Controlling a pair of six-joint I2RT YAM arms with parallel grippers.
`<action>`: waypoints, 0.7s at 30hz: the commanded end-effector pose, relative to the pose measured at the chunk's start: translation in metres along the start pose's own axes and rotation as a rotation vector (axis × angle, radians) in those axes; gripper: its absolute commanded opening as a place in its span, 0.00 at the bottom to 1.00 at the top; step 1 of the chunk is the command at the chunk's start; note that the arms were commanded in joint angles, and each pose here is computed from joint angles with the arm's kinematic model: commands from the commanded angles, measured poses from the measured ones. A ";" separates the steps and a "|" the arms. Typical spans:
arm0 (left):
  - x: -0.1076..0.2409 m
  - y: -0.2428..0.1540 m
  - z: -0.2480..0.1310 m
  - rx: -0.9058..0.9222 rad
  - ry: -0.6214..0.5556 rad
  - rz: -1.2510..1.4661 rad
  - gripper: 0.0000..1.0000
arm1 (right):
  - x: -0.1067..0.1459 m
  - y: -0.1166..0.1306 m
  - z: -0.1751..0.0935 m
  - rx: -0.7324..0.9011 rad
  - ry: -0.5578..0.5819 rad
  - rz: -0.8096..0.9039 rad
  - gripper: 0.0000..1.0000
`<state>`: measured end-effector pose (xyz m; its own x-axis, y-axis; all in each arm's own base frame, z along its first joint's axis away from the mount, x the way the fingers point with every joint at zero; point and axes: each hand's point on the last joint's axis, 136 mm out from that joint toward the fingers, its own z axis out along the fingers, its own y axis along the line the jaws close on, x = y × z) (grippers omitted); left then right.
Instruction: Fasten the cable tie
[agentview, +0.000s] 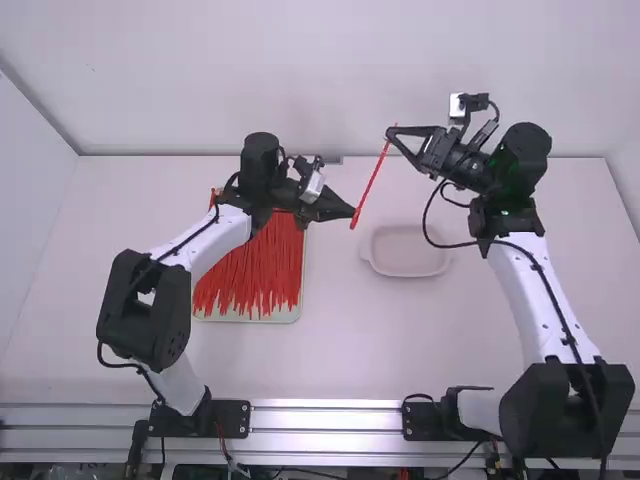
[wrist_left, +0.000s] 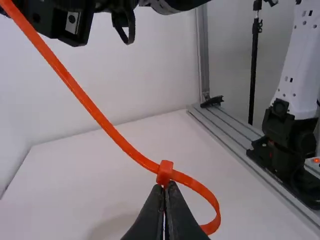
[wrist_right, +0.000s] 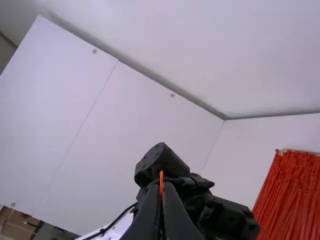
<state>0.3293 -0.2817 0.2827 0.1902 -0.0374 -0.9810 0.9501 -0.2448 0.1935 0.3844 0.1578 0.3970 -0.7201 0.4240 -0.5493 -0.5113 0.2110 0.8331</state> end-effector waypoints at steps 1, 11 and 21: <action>0.004 -0.011 0.005 0.044 -0.014 -0.067 0.02 | -0.017 0.033 -0.001 -0.037 -0.035 -0.153 0.24; 0.000 0.006 0.002 -0.039 0.005 -0.041 0.02 | 0.011 0.030 0.010 -0.056 0.072 -0.240 0.87; -0.004 0.026 -0.026 -0.128 0.020 -0.048 0.02 | 0.038 0.011 -0.001 -0.053 0.204 -0.262 0.99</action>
<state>0.3517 -0.2692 0.2850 0.1358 -0.0081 -0.9907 0.9807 -0.1408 0.1356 0.3615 0.1742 0.3709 -0.7075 0.2223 -0.6708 -0.6202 0.2597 0.7402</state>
